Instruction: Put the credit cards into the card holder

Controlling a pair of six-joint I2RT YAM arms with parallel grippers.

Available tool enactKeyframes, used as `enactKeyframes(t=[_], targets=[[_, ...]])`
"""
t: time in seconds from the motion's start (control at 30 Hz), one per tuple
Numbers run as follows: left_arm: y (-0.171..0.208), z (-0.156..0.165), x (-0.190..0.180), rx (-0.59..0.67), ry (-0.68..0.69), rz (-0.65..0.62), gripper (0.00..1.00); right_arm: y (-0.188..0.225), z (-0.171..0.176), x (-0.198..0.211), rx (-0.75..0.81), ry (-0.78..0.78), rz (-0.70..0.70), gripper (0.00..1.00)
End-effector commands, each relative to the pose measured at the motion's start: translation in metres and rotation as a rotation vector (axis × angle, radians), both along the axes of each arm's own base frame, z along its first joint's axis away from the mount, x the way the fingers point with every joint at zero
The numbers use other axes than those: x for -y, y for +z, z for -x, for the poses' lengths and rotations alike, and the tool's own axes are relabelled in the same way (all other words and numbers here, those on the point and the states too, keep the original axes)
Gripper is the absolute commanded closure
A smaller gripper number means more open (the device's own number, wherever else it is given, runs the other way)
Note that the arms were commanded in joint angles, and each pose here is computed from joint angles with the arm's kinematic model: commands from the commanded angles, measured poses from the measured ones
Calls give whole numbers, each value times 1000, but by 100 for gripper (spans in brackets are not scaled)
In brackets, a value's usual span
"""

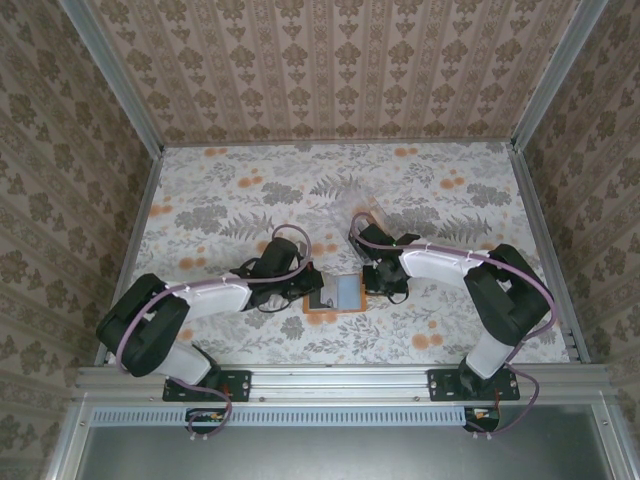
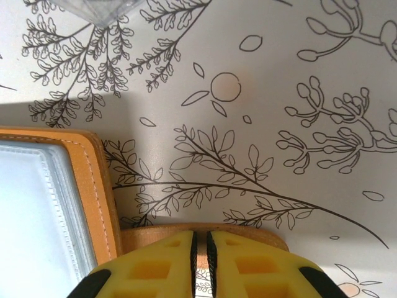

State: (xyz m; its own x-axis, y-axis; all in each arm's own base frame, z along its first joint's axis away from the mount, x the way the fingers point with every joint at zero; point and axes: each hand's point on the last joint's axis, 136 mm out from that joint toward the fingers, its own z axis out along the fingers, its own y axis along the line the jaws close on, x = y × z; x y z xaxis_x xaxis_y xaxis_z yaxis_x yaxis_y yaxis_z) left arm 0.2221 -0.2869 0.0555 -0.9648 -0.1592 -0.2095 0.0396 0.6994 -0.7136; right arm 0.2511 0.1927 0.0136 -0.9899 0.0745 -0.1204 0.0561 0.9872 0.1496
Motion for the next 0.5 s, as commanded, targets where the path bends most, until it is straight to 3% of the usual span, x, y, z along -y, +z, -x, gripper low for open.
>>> enactKeyframes(t=[0.0,0.47], targets=[[-7,1,0,12,1,-8,100,-17,14,9,-48,-11,26,83],[-16,2,10,41,13,5,100,-25,17,3,-48,-18,-18,83]])
